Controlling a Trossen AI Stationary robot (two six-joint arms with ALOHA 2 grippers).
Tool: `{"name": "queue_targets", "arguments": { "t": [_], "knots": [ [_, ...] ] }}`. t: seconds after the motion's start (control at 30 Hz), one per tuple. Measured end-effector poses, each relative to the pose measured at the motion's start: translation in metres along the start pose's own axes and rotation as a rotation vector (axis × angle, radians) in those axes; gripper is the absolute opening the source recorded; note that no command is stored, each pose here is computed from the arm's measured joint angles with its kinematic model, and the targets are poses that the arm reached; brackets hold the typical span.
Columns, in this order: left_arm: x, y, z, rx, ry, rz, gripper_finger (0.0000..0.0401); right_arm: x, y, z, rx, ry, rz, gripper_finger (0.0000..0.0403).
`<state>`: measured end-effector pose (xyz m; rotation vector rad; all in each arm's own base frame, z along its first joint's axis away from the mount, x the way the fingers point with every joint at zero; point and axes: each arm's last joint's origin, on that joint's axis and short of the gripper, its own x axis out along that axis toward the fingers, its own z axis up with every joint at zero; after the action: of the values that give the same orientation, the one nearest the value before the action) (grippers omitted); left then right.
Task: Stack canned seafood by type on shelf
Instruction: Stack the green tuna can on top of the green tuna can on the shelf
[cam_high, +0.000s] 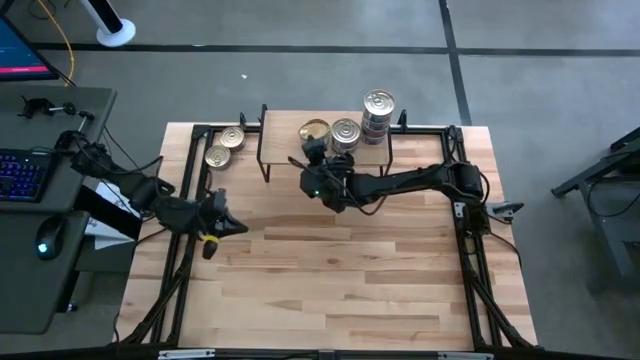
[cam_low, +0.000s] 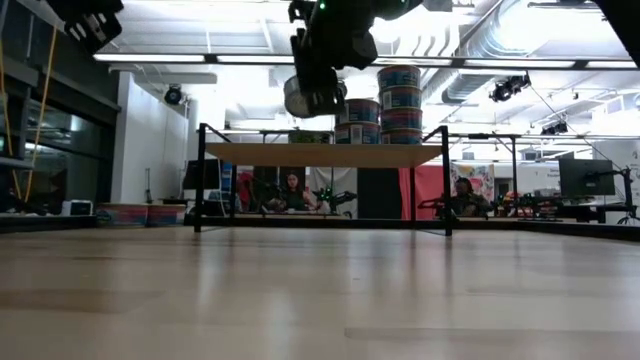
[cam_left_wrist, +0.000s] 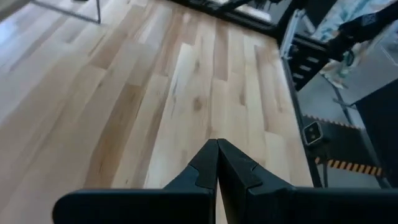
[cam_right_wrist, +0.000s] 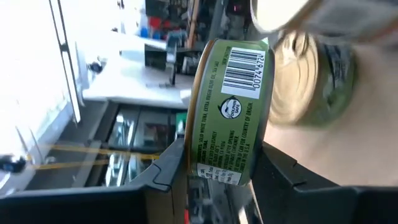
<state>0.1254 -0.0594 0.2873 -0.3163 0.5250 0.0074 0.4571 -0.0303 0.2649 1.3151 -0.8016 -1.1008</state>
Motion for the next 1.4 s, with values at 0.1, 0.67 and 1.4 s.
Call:
{"name": "queue_targets", "arguments": {
  "t": [0.1, 0.67, 1.4],
  "knots": [
    [-0.006, 0.002, 0.001, 0.02, -0.023, -0.015, 0.0, 0.009, -0.004, 0.001, 0.006, -0.031, 0.003, 0.0116],
    [-0.013, 0.005, 0.003, 0.003, -0.061, -0.013, 0.0, 0.04, -0.005, 0.01, 0.012, 0.096, -0.063, 0.0169],
    [-0.013, 0.005, 0.003, 0.002, -0.061, -0.013, 0.0, 0.043, -0.01, 0.01, -0.174, 0.238, -0.116, 0.0253]
  ]
}}
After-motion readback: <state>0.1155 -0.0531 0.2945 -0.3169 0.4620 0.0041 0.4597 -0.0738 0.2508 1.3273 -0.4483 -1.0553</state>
